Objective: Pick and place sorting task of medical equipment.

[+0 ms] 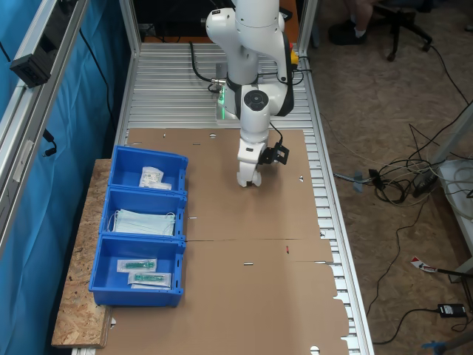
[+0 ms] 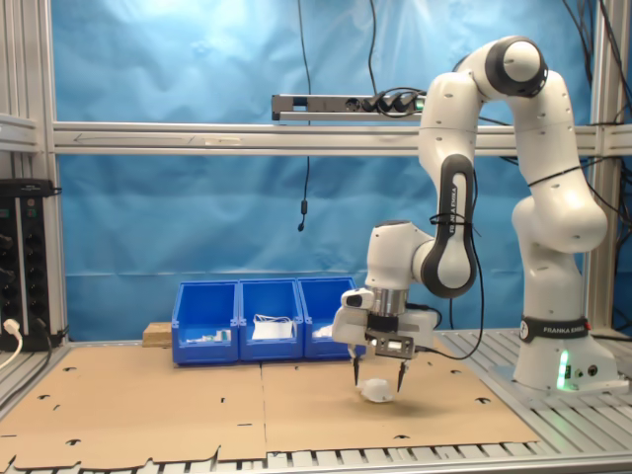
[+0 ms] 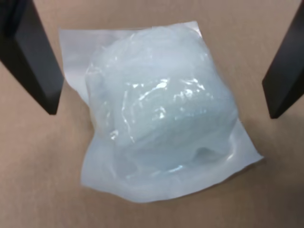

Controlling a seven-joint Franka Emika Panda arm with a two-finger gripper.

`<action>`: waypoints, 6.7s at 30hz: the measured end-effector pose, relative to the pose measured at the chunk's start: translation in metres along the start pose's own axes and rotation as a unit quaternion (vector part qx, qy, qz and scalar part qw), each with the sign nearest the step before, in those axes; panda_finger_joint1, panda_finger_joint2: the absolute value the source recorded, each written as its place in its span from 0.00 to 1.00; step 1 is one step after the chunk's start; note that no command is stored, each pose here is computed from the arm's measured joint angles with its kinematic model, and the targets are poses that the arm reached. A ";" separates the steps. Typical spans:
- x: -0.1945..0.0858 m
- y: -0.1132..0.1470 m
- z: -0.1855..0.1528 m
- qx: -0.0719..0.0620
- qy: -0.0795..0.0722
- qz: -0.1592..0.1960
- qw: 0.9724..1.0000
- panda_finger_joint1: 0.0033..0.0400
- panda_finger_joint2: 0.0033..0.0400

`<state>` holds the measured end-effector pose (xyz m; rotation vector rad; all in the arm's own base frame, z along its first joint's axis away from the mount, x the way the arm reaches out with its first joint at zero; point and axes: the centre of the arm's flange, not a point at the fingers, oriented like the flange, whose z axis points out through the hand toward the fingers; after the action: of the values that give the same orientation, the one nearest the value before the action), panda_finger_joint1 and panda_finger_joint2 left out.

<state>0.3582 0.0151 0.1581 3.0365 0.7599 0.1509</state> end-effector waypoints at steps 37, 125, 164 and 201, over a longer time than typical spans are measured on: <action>-0.010 0.005 0.011 0.004 -0.014 0.012 1.000 1.00 1.00; -0.011 0.007 0.011 0.004 -0.015 0.014 1.000 0.07 0.07; 0.021 0.044 -0.154 0.040 -0.095 0.040 0.994 0.07 0.07; -0.063 0.202 -0.224 0.044 -0.127 0.260 0.956 0.07 0.07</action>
<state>0.3762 -0.1966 0.3816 3.1714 -0.0572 -0.2748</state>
